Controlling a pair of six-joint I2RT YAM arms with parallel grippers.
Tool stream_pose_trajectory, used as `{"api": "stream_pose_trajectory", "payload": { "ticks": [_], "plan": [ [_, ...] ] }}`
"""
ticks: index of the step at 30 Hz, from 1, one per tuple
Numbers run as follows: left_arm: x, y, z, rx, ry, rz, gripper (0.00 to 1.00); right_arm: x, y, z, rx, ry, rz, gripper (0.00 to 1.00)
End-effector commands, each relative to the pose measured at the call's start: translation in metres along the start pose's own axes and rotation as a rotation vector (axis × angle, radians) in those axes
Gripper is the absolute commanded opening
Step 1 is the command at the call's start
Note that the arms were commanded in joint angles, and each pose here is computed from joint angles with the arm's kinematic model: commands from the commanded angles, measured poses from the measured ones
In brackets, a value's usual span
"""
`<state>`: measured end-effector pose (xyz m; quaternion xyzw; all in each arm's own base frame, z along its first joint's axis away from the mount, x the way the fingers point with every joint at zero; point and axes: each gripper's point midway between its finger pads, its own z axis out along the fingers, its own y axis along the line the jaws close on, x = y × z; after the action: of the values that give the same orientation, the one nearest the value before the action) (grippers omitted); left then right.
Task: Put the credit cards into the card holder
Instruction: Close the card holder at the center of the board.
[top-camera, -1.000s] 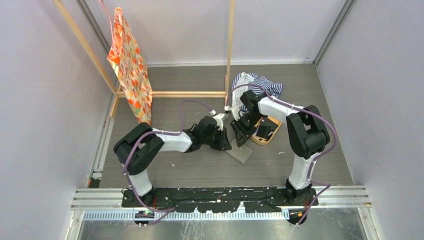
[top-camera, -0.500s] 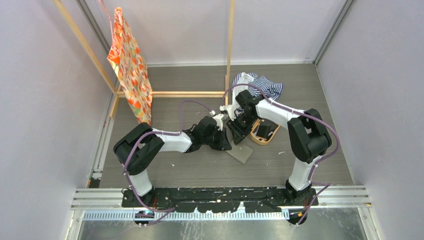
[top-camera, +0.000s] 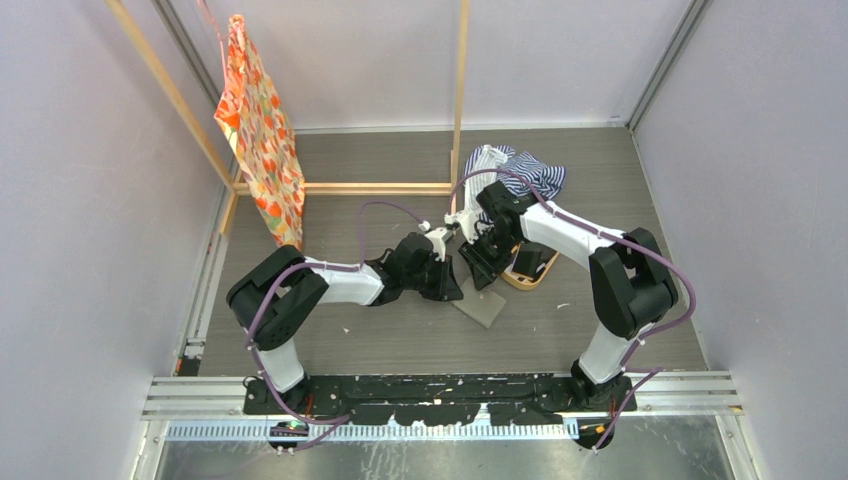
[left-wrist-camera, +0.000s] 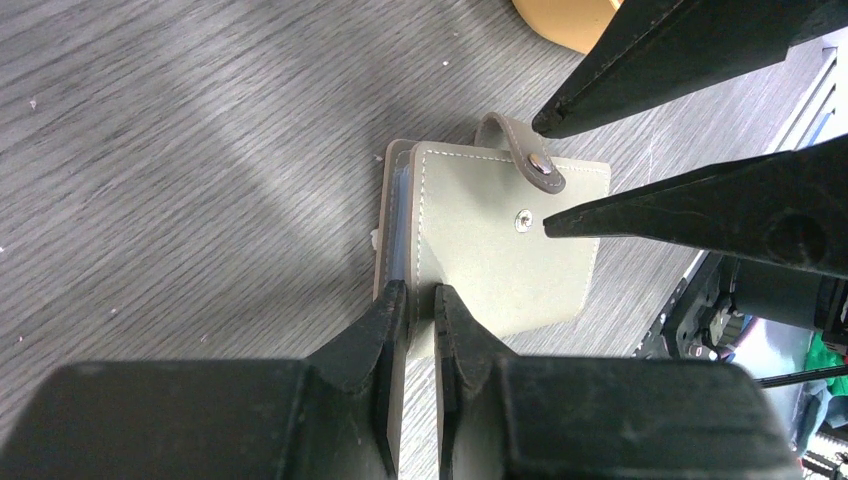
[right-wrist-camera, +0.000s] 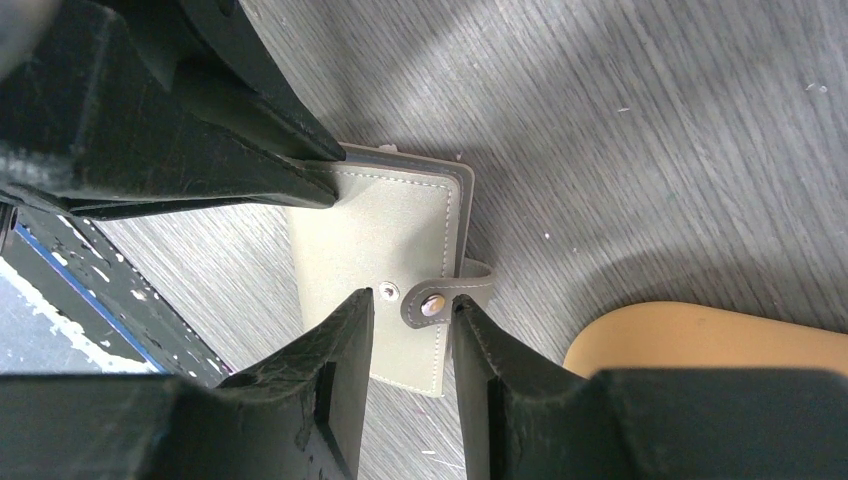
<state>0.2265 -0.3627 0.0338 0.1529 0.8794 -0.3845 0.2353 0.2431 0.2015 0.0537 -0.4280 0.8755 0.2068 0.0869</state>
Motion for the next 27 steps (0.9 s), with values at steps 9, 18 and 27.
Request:
{"api": "stream_pose_trajectory", "payload": {
  "ticks": [9, 18, 27],
  "plan": [
    [0.016, 0.013, -0.002, -0.051, 0.041, -0.022, 0.11, 0.007, 0.002, 0.002, 0.017, 0.037, -0.041, 0.38],
    [0.017, 0.013, -0.004, -0.054, 0.040, -0.020, 0.11, 0.015, 0.000, 0.005, 0.017, 0.074, -0.042, 0.34],
    [0.018, 0.015, -0.005, -0.051, 0.024, -0.021, 0.11, 0.008, 0.002, -0.004, -0.048, 0.008, 0.039, 0.36]
  ]
}}
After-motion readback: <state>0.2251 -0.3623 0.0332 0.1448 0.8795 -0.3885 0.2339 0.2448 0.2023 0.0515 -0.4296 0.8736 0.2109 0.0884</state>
